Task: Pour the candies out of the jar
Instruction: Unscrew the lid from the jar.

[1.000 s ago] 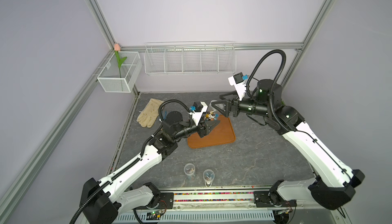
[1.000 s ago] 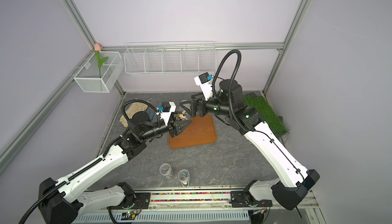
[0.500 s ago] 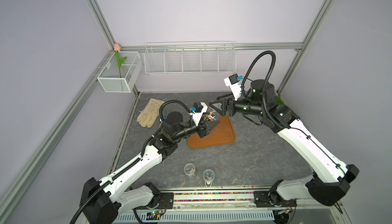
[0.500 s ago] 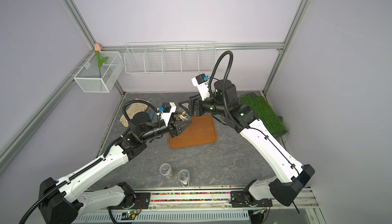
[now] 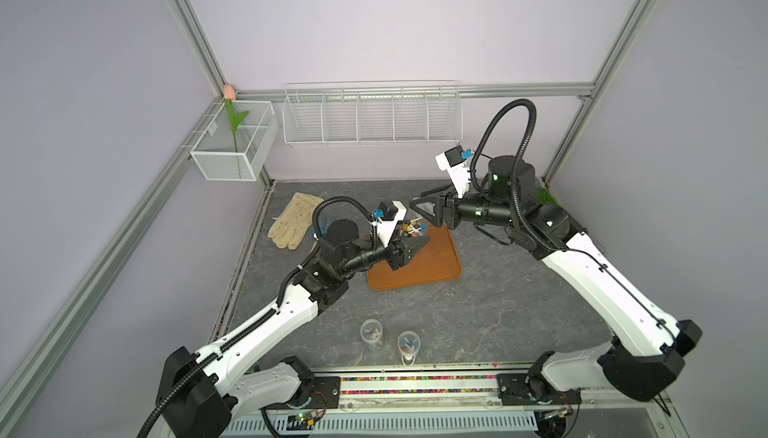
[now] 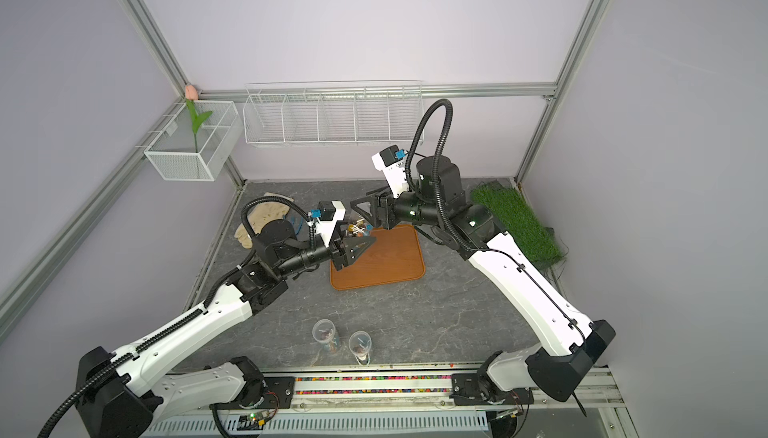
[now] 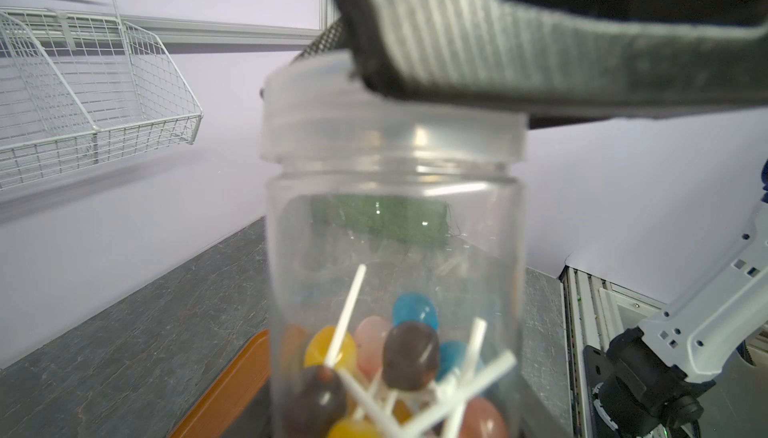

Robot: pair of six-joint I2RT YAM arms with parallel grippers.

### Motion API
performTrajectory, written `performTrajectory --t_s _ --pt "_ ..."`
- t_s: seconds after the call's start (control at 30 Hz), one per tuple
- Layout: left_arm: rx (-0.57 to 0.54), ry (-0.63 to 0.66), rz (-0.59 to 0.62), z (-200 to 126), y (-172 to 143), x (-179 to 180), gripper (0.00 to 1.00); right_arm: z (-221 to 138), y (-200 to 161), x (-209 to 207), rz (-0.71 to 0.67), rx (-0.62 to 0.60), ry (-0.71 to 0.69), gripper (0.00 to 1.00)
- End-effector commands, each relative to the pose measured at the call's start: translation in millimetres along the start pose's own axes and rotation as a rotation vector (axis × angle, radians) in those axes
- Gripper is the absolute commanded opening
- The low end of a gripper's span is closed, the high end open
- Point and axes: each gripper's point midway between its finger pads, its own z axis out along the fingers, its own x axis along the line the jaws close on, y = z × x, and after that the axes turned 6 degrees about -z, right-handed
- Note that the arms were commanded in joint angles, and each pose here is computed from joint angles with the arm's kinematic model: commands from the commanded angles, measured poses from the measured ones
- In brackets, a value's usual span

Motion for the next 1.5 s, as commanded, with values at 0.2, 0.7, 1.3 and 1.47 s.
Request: performTrajectory --t_s 0.2,0.7,1.3,1.47 --pt "-0.026 -0.121 0.018 -3.4 19.7 -26.0 0.42 -36.9 47.2 47.8 -0.264 -0.145 0.38 0.53" --pt "-0.043 -0.158 0.011 -0.8 25.9 -31.2 0.42 -35.3 25.8 45.0 -0.38 -0.085 0.376 0.94" --pt "-0.06 -0.06 0.026 4.5 21.6 -11.5 0.42 -45.1 30.6 -14.8 -0.012 -0.096 -0.122 0.97" --pt "-0.052 -0.055 0.023 5.7 18.3 -9.9 0.42 -25.1 14.9 -12.0 0.024 -0.043 -0.089 0.88"
